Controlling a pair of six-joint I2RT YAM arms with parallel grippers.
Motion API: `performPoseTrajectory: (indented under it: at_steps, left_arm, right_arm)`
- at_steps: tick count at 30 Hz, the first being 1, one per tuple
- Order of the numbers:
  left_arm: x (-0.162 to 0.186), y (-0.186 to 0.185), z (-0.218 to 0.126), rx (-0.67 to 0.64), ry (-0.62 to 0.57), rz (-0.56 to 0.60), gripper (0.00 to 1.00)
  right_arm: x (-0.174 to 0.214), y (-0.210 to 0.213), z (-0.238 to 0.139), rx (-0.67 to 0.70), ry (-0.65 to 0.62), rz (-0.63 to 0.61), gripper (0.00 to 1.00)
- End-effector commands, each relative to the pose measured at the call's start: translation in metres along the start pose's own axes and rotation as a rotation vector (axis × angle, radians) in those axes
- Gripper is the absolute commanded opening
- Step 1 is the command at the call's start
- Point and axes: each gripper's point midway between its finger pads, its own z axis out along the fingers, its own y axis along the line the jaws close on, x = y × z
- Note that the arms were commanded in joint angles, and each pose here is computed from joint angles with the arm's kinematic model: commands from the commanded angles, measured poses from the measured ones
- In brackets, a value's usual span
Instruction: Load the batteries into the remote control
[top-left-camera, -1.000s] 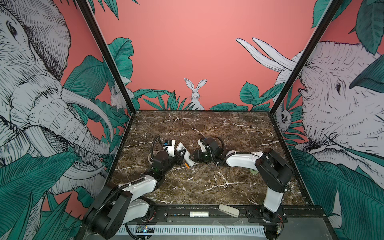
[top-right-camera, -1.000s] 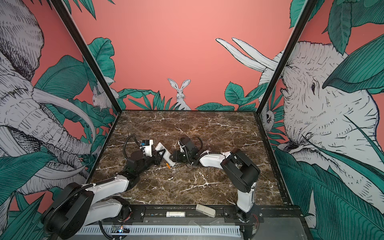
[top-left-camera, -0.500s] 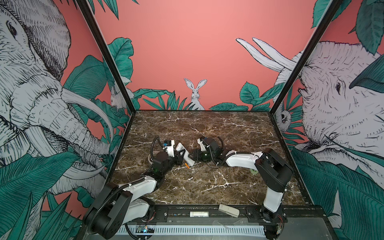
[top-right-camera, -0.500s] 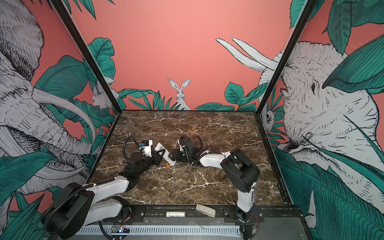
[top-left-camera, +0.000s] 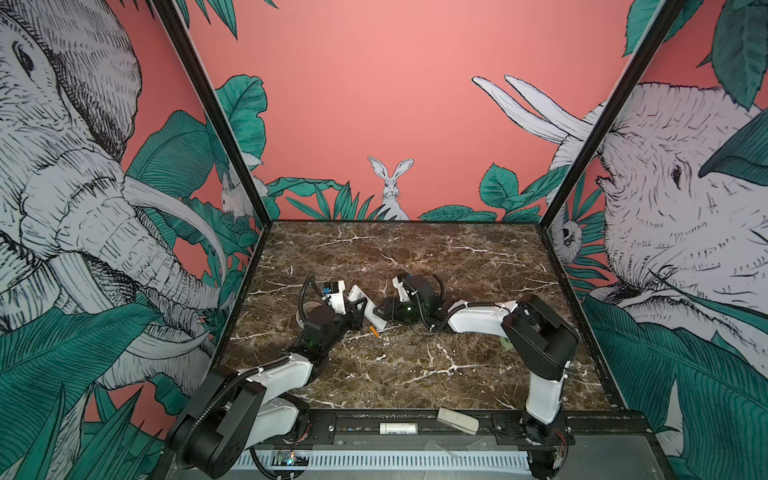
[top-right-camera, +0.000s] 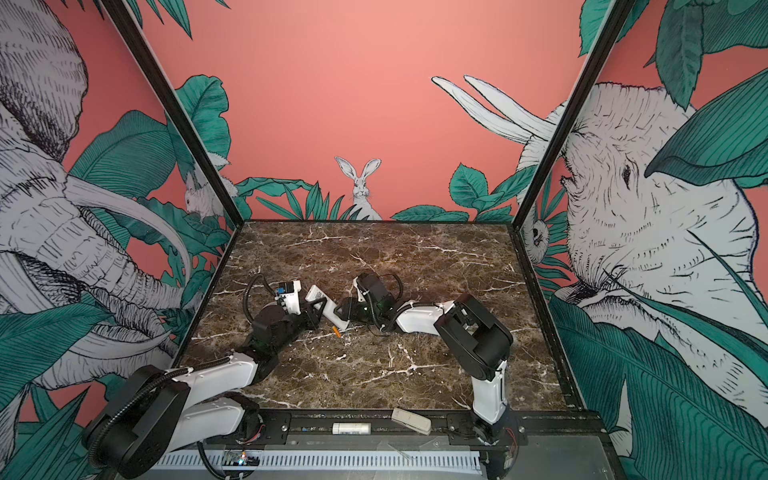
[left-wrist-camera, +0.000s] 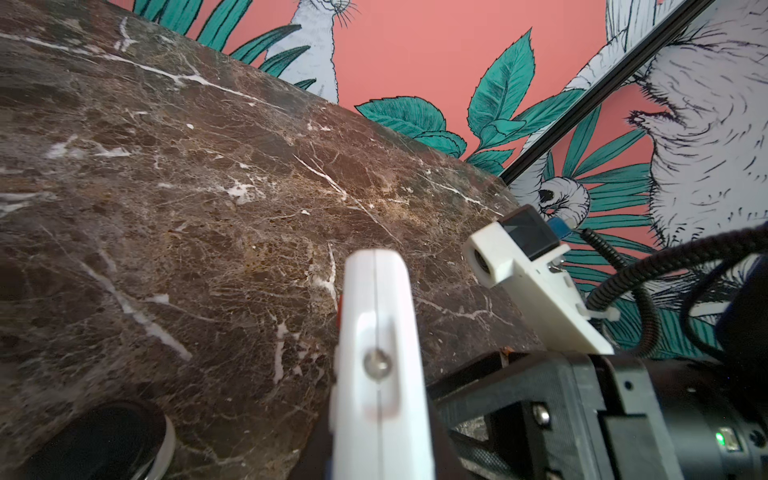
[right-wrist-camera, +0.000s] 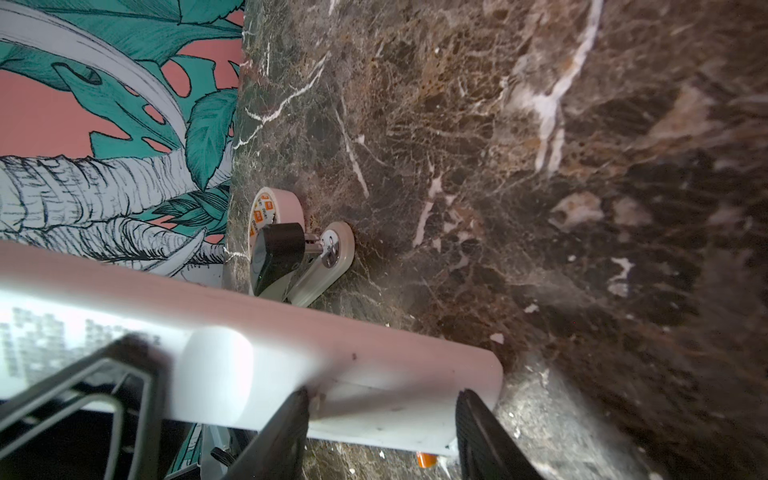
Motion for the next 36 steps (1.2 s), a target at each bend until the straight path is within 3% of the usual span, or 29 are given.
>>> performPoseTrajectory:
  at_steps: [1,6,18,36]
  left_arm:
    - [0.018,-0.002,-0.004,0.023,0.051,0.008,0.03]
    - [0.017,-0.005,-0.004,0.035,0.045,0.020,0.03]
    - [0.018,-0.013,0.001,0.044,0.045,0.052,0.03]
    - [0.021,-0.016,0.005,-0.007,0.067,0.154,0.03]
  right_arm:
    - [0.005,-0.020,0.008,0.118,0.025,0.027,0.56]
    - [0.019,-0.039,0.001,0.343,0.134,-0.089,0.56]
    - [0.025,-0.051,-0.011,0.566,0.228,-0.274,0.54]
    - [-0.012,-0.035,-0.046,0.710,0.200,-0.451,0.54]
